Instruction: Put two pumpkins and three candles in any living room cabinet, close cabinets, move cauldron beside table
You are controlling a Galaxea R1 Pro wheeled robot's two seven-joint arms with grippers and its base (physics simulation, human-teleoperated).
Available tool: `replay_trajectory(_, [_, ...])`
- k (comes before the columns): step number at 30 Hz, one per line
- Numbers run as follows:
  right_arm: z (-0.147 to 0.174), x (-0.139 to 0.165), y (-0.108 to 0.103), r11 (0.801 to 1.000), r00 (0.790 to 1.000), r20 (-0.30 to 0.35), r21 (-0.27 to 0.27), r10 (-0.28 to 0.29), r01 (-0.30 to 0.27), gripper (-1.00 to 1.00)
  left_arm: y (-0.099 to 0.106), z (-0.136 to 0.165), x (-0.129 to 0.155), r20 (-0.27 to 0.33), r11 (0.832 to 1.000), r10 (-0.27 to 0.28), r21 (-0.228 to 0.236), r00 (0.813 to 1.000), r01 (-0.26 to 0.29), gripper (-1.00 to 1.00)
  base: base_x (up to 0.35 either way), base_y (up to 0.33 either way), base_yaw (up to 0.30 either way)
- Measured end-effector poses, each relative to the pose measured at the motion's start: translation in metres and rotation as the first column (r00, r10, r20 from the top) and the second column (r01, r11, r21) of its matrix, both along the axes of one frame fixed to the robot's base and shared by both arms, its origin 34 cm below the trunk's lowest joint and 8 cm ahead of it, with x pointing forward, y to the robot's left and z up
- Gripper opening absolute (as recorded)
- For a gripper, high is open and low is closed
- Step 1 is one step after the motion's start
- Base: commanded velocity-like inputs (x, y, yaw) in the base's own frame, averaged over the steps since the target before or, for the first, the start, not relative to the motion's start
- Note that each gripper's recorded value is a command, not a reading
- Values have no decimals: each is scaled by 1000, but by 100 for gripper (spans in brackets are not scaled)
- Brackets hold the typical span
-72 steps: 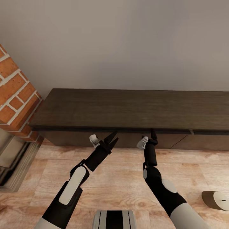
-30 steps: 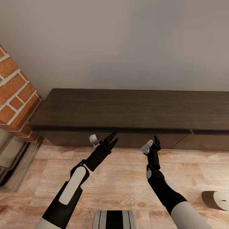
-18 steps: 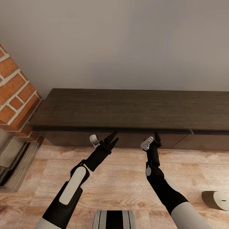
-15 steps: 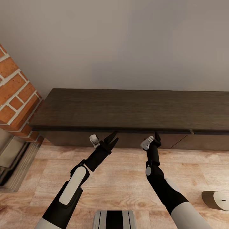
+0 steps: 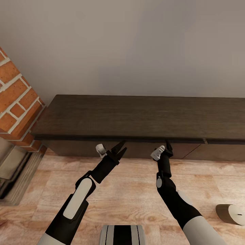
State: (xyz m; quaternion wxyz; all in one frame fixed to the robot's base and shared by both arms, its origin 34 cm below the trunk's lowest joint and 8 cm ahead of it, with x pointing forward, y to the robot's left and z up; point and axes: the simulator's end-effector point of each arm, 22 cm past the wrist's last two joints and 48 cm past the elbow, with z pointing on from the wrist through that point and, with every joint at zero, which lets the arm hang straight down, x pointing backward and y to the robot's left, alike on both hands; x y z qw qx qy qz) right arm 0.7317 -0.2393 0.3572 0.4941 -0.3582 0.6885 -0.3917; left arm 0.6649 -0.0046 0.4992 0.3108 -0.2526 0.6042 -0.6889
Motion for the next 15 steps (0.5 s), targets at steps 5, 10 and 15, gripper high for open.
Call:
replay_trajectory(5, [1,1,0,1000,1000,2,1,-2,2,100,0,0,0,-1,1000,-1,1,1000,1,100,147,-9,0])
replay_trajectory(10, [-3,-8,0,1000,1000,0,-13,-2,2,100,-1,0,0,1,1000,-1,0,1000,1,100,57,-8,0])
replay_trajectory(15, [-3,-8,0,1000,1000,-2,-10,-4,4,100,-1,1,0,1,1000,-1,-1,1000,1,100,5,-1,0])
